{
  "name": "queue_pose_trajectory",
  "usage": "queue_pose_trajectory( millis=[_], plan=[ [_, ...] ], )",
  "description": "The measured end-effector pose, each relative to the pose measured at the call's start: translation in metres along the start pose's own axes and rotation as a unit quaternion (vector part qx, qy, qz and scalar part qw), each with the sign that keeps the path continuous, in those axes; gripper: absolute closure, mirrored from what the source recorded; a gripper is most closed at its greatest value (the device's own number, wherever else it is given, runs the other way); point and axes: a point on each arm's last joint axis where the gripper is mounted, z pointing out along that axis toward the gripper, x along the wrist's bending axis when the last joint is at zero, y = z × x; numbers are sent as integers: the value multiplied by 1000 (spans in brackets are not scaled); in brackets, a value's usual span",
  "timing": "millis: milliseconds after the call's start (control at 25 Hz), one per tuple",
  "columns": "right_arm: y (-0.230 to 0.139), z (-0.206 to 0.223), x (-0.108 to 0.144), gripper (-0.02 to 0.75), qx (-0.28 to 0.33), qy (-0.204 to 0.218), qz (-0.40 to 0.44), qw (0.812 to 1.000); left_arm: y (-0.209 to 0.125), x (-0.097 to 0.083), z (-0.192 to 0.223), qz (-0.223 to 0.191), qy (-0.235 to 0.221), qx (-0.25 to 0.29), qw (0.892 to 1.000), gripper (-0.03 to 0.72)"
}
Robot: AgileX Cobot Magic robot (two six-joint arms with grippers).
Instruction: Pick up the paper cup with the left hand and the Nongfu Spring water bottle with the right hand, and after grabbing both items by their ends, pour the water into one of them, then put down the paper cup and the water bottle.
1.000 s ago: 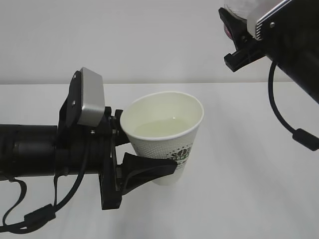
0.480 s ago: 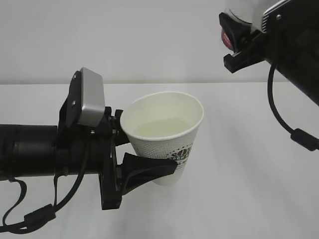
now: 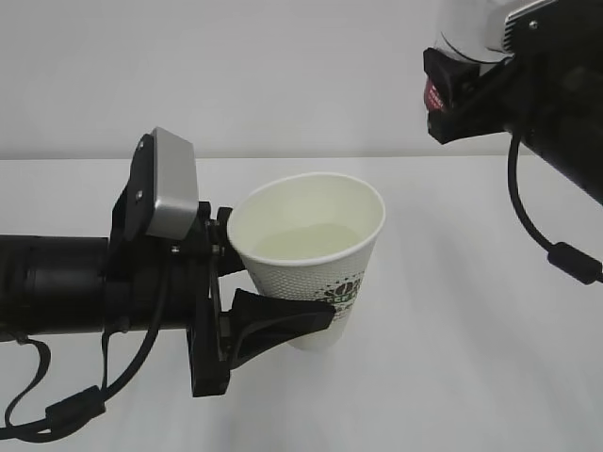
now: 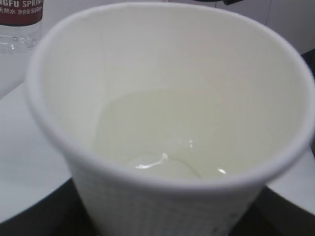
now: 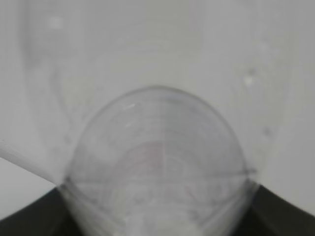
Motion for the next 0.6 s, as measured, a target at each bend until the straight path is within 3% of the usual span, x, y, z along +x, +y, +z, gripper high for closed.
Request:
queue_pose_trajectory(
  millis=[600],
  plan=[
    [-9,0,-5,269,49,-32,50,997,0,0,0,0,0,0,1000,199]
  ],
)
